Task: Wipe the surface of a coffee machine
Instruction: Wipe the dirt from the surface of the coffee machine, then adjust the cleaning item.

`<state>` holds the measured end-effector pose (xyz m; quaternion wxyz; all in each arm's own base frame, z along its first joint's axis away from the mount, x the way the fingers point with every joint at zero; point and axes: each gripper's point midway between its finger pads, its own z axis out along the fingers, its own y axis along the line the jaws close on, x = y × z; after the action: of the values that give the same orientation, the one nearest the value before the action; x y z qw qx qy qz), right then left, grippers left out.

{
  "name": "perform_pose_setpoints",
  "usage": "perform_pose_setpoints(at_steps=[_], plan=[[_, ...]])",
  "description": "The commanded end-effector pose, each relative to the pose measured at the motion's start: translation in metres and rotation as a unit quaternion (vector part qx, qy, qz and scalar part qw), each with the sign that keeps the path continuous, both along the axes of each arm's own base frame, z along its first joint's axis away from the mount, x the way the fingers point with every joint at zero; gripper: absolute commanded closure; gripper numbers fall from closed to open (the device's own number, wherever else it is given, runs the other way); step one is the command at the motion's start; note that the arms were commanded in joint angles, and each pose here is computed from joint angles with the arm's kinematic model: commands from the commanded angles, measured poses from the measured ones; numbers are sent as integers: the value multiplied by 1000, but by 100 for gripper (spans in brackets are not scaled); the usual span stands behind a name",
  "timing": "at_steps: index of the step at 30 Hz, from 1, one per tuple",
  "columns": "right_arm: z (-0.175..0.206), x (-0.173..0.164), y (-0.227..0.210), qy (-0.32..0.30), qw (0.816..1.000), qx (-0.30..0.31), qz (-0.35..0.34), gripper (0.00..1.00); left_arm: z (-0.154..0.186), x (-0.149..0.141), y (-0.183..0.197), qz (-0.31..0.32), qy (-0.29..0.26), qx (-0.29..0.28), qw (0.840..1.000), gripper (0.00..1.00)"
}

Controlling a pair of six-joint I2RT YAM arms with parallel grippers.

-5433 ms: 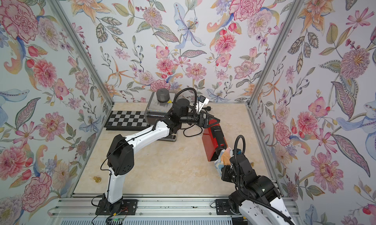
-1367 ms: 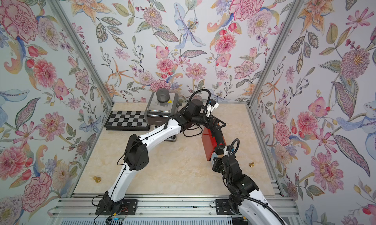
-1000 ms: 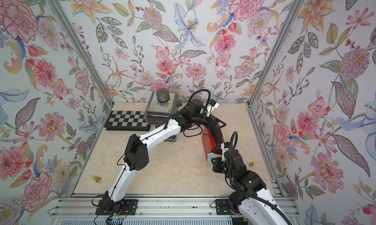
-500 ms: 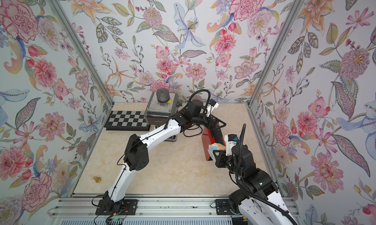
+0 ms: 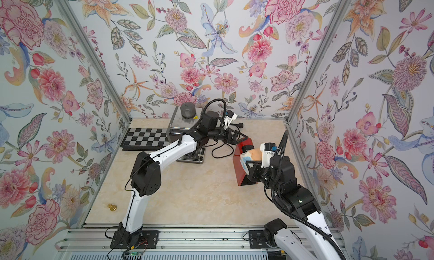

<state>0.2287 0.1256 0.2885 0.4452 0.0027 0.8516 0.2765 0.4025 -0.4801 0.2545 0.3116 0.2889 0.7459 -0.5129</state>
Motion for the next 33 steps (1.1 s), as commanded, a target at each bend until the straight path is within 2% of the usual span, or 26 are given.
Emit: perform_pose_setpoints(at_steps=[1,5,10,17,20,27,29,33], plan=[[29,7,10,-35,999,24,25,100,62,-21,16,-47,-40,-78,995,1],[33,20,12,-37,998,32,30,100,75,-45,23,-84,-60,-89,991,1],[39,38,15,-41,993,90,61,100,100,-85,37,-127,-66,-161,976,1],[61,34,26,-67,983,117,120,100,107,-113,26,-156,-77,-162,971,1],[70,29,32,-73,977,135,148,100,101,-117,18,-153,-77,-144,975,1],[90,6,44,-97,956,159,226,100,101,-121,23,-138,-72,-144,977,2],[91,1,47,-98,952,161,242,100,106,-126,25,-144,-70,-155,975,9],[89,-2,48,-94,948,165,255,100,119,-139,32,-159,-68,-188,967,35]])
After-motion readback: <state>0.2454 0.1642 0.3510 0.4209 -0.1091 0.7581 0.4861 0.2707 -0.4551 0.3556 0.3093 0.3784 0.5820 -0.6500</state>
